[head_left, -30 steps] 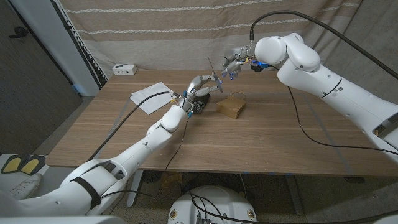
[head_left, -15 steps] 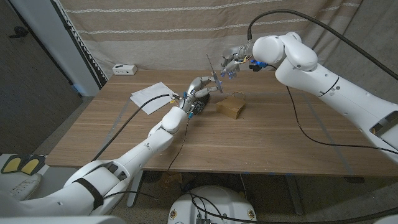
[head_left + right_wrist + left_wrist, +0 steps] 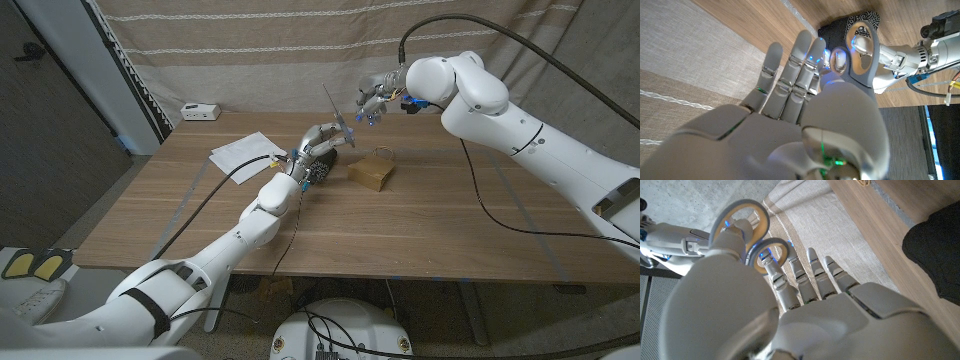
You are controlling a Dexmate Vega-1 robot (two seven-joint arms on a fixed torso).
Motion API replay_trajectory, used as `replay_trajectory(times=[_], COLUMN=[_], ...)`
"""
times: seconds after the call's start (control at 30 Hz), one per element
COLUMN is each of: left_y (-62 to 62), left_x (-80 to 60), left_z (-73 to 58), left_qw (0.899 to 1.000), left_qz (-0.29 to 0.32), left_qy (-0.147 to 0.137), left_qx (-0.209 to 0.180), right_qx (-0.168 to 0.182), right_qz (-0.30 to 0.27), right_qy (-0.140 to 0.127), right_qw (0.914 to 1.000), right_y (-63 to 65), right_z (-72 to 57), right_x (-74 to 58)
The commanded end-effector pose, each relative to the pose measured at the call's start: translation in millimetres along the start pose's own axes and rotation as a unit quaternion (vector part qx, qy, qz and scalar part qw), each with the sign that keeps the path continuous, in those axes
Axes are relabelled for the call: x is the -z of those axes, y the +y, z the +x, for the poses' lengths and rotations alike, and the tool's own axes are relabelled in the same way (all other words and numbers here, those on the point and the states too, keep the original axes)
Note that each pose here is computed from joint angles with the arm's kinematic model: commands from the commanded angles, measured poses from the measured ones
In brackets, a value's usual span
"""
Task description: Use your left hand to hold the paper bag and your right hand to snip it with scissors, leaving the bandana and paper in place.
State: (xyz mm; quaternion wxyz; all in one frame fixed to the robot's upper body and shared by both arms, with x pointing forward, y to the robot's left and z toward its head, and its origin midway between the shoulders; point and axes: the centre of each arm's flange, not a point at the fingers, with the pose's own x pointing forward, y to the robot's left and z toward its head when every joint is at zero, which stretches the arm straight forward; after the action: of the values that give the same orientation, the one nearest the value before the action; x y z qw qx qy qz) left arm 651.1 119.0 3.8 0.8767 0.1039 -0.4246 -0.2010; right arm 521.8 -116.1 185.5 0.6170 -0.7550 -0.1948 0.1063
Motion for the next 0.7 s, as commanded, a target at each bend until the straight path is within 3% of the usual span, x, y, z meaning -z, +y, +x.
replay_trajectory(times=[0.03,0.7], left_y=[5.1,16.2], left_x=[-7.4,-18.5], left_z=[-4.1,-18.2], left_qw=[1.0,0.998], left_qz=[-0.025,-0.055], left_qy=[-0.012,-0.03], left_qx=[-0.005,-0.018], right_qx=[0.008,0.024], right_qz=[0.013,0.045], right_qy=[0.009,0.019], right_qw=[0.9998,0.9985], right_y=[3.6,10.0], right_z=[4.6,6.1], right_x=[7.6,14.8])
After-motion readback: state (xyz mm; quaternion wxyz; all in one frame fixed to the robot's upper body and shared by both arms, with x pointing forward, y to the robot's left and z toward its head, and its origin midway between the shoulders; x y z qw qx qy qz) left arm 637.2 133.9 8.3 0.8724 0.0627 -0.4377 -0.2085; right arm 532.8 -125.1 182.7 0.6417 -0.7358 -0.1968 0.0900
